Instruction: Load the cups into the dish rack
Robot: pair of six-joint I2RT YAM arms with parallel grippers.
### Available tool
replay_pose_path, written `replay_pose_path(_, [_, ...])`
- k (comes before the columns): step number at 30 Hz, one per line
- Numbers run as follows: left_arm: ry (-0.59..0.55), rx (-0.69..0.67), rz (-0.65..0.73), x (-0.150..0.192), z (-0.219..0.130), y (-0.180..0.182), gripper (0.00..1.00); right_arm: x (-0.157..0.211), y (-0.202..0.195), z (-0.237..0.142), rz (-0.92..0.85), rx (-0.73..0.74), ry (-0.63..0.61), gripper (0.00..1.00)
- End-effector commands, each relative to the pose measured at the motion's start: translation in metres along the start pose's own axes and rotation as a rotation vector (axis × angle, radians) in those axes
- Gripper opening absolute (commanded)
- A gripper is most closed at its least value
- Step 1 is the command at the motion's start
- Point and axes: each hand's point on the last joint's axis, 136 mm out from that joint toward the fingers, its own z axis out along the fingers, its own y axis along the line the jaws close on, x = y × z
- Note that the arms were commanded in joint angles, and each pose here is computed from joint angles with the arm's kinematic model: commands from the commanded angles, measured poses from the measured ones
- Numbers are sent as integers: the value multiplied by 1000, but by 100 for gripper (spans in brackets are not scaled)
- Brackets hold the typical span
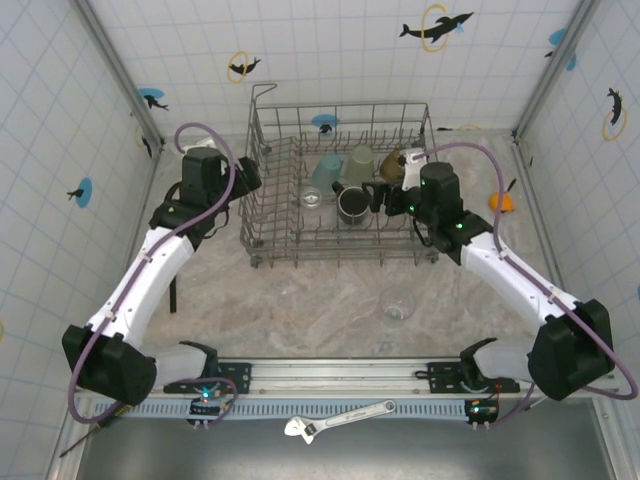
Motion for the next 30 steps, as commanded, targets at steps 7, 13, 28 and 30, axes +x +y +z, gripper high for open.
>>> replay_pose_path(7, [-18, -231, -148, -20, -13, 70, 98, 14, -6, -36, 49, 34, 27, 100])
replay_pose_path(13, [38, -297, -244, -13, -6, 114, 98, 27, -10, -44, 76, 42, 52, 100])
replay_pose_path(28, [260, -369, -287, 58, 40, 158, 98, 43, -5, -44, 121, 6, 109, 100])
replay_pose_path(30, [280, -378, -286, 65, 45, 164, 97, 45, -6, -44, 130, 11, 113, 100])
